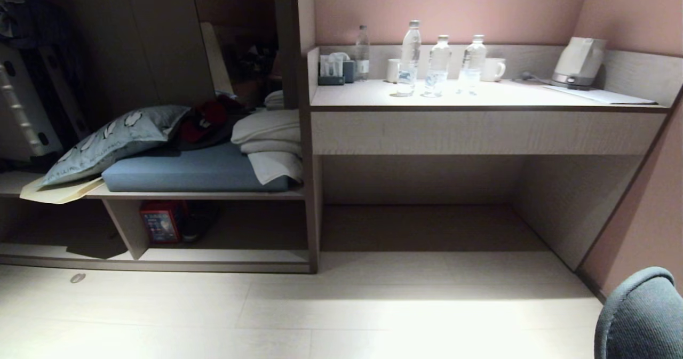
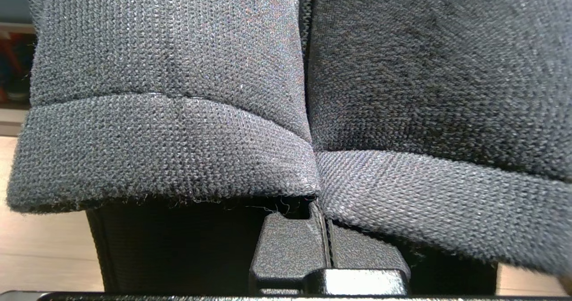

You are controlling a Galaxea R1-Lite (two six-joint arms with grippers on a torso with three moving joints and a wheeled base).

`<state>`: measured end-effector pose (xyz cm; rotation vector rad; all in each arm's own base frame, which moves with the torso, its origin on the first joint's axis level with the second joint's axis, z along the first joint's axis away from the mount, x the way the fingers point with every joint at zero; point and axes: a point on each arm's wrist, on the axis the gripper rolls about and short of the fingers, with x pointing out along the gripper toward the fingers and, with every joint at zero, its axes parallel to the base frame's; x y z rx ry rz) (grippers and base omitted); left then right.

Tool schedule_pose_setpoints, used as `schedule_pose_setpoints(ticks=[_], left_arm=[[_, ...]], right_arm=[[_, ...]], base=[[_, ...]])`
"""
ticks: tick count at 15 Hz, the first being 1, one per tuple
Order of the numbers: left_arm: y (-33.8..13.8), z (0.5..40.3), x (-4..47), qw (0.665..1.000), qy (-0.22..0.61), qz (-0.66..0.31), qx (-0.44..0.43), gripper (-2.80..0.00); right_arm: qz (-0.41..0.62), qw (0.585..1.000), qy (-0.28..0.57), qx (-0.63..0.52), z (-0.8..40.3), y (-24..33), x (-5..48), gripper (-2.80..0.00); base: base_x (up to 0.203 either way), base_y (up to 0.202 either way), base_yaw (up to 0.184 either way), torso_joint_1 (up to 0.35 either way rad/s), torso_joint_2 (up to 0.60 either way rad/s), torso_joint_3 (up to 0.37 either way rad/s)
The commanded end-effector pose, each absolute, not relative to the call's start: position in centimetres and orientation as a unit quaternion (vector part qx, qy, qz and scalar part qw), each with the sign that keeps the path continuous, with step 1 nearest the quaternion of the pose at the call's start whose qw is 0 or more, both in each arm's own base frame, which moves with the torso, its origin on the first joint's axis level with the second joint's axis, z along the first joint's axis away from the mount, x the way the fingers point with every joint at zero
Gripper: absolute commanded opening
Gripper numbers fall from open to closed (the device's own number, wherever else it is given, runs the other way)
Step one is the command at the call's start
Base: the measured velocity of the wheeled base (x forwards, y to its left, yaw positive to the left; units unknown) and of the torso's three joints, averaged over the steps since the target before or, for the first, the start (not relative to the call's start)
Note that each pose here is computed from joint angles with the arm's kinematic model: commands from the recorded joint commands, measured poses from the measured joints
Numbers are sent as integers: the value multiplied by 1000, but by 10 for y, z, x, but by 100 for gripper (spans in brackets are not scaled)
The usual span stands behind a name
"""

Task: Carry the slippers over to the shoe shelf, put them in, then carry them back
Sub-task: Place the slippers into the shoe cabinet

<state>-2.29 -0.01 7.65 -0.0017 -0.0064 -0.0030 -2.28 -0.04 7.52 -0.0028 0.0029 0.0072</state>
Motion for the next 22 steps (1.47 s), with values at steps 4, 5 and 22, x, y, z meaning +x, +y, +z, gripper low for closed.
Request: schedule_pose_setpoints(ticks=[4,5,22], left_arm=[[0,76,-23,1000,-3,-2,-2,-280],[0,76,-23,1000,-3,-2,-2,-280],[0,76,-23,1000,-3,-2,-2,-280]], right_arm=[[4,1000,3,-2,75,0,-23,-280],[5,1000,2,-2,75,0,-23,-280],[4,1000,3,-2,75,0,-23,-280]], base=[[0,195,-2,0,3,2],[0,197,-3,-2,5,2],[0,194,-2,3,3,2]])
